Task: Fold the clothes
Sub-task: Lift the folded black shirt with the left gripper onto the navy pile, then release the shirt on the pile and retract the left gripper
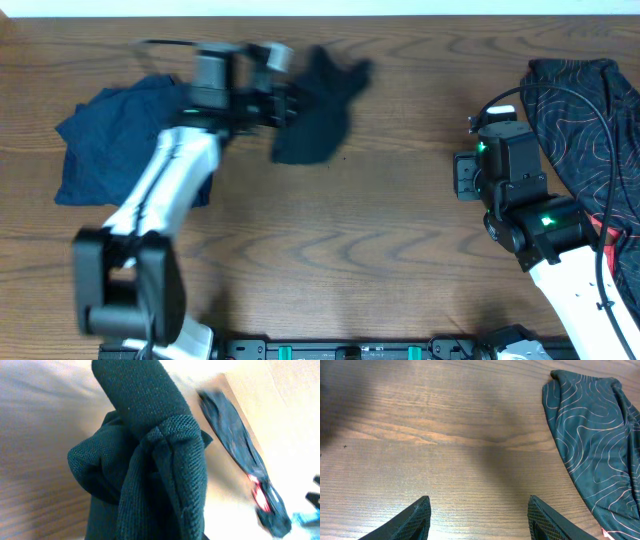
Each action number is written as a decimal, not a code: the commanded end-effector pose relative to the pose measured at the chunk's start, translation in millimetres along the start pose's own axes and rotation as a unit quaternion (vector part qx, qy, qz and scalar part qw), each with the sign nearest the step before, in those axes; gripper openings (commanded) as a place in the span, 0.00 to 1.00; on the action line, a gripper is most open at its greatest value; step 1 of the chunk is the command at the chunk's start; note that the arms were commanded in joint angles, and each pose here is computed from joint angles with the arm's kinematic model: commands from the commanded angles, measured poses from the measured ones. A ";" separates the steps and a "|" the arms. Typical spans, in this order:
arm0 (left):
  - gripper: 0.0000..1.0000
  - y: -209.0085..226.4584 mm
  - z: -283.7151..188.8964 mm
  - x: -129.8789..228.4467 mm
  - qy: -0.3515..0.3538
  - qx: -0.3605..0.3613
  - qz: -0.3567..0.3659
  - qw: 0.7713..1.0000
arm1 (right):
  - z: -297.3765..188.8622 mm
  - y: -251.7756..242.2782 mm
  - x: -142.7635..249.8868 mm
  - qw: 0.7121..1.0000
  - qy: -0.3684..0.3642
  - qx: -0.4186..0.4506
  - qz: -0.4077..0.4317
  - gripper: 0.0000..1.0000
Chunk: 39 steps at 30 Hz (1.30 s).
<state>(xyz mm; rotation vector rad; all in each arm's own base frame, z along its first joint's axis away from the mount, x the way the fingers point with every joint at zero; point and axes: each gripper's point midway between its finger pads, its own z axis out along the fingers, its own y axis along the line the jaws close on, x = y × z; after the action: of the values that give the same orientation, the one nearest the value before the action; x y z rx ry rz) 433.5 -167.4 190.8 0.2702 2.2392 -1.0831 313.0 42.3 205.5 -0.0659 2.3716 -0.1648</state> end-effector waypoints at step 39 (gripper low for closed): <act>0.98 136.9 -224.3 -6.5 -0.124 -0.389 -0.133 0.903 | 4.1 -52.0 -46.5 0.985 -0.082 -0.040 0.149 0.99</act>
<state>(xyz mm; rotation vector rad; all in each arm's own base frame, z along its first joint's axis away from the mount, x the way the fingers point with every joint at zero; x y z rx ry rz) 406.7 91.3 203.0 -0.5188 2.2870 -0.4262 348.4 0.3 233.9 0.2540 2.2118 0.0705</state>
